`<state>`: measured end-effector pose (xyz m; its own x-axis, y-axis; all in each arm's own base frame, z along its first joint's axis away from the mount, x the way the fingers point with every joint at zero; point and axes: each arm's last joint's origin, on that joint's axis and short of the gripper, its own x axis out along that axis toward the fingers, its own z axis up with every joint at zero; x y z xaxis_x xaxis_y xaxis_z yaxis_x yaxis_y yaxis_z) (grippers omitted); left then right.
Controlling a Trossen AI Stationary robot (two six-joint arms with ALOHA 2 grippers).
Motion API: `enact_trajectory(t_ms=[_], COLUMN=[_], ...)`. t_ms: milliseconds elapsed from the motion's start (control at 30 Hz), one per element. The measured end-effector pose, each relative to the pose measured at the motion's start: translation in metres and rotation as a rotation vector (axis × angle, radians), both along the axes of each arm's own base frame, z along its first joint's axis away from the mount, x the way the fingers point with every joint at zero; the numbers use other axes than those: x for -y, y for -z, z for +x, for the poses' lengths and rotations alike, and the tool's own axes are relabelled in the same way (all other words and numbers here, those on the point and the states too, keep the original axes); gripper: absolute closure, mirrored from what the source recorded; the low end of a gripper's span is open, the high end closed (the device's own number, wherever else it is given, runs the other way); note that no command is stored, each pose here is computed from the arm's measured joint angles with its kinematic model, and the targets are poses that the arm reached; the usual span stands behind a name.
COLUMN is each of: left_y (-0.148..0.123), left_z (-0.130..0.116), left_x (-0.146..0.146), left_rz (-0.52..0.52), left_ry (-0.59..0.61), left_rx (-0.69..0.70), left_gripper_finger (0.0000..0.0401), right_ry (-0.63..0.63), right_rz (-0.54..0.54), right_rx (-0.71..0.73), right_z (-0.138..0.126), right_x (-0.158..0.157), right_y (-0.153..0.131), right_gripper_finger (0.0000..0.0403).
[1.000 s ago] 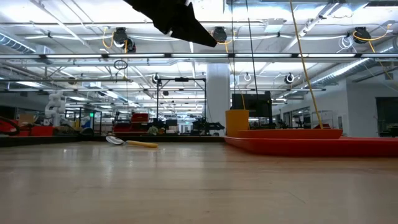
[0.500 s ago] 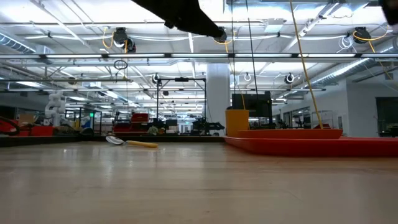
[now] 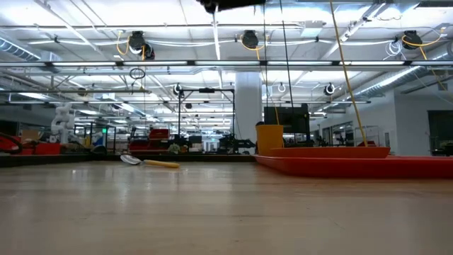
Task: Pick and place plate/cup/fork/spoon on tray
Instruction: Put the pink fork on the red table tray to the bottom of the orange plate
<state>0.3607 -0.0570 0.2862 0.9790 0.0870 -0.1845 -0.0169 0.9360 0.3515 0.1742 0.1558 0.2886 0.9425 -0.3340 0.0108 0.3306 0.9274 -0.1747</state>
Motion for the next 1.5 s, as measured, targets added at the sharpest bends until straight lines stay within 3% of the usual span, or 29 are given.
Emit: enact_trajectory(t_ms=[133, 367, 467, 600, 800, 1033, 1300, 1500], left_y=[-0.002, 0.006, 0.007, 0.016, 0.018, 0.014, 0.012, 0.014], left_z=[0.002, 0.010, 0.024, 0.047, 0.069, 0.081, 0.083, 0.084], left_x=[0.009, 0.031, 0.035, 0.045, 0.053, 0.056, 0.055, 0.051], left_rz=[-0.026, 0.003, -0.023, -0.024, -0.013, -0.213, -0.280, -0.249], left_ry=[0.090, 0.156, 0.159, 0.151, 0.018, 0.023, 0.023, 0.015], left_rx=[0.050, 0.136, 0.213, 0.194, 0.202, 0.242, 0.290, 0.275], left_gripper_finger=[0.0213, 0.0130, 0.0104, 0.0095, 0.0114, 0.0147, 0.0183, 0.0233], right_ry=[0.002, -0.066, -0.059, -0.040, -0.020, -0.023, -0.015, 0.003], right_rz=[-0.016, -0.068, -0.091, -0.112, -0.147, -0.174, -0.174, -0.167], right_rx=[0.054, 0.096, 0.096, 0.105, 0.087, 0.062, 0.056, 0.062], right_z=[0.009, 0.021, 0.022, 0.023, 0.023, 0.025, 0.031, 0.037], right_x=[0.009, 0.012, 0.012, 0.013, 0.014, 0.012, 0.011, 0.012], right_y=[-0.010, -0.011, -0.012, -0.014, -0.014, -0.010, -0.004, 0.000], right_gripper_finger=[0.0393, 0.0397, 0.0397, 0.0397, 0.0397, 0.0397, 0.0396, 0.0395])
